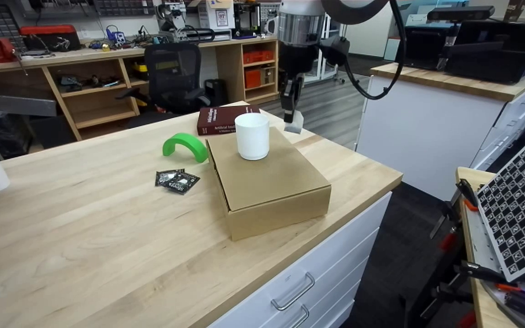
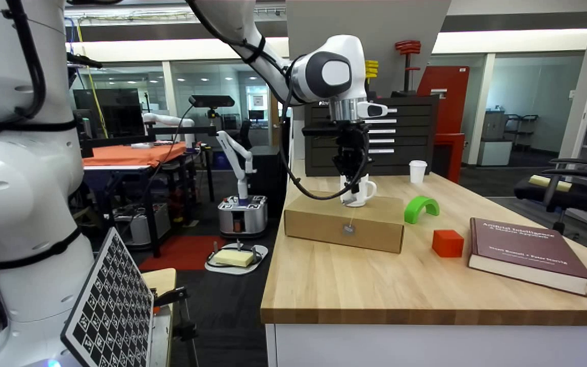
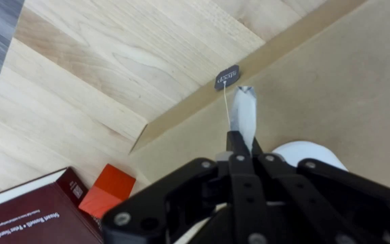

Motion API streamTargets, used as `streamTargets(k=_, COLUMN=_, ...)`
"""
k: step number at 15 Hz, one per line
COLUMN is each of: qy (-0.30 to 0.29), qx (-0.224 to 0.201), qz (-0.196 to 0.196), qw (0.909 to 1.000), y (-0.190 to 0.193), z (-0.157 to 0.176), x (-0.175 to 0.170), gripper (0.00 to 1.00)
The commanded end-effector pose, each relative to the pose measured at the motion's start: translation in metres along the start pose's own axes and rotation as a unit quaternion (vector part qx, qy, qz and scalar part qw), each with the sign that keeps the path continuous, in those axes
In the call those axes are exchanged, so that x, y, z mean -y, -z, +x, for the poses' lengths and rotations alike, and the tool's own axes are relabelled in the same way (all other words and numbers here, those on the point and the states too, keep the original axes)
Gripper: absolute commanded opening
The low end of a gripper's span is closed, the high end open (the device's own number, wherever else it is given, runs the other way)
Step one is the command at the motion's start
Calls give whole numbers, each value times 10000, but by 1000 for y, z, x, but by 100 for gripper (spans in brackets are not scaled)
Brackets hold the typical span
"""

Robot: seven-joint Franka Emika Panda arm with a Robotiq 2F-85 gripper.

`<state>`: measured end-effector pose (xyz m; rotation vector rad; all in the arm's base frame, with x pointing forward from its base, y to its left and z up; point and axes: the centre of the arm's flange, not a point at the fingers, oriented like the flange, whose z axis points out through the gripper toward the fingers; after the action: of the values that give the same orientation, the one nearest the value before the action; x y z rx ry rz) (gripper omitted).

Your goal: Put the teabag in the mug

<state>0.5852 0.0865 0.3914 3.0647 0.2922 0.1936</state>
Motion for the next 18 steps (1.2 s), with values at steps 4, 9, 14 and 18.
streamTargets(k=4, qy=161, qx=-506, qz=-455, qw=9976, y=49, z=33, x=17, gripper=1)
streamTargets(k=9, qy=382, qx=-483, qz=-293, qw=9977, y=47, z=39, x=40, gripper=2)
streamTargets(k=14, qy=599, qx=-517, qz=-265, qw=9965, y=45, z=43, x=59, gripper=2)
streamTargets(k=18, qy=671, qx=-568, qz=-268, qw=9958, y=49, z=48, x=68, gripper=2)
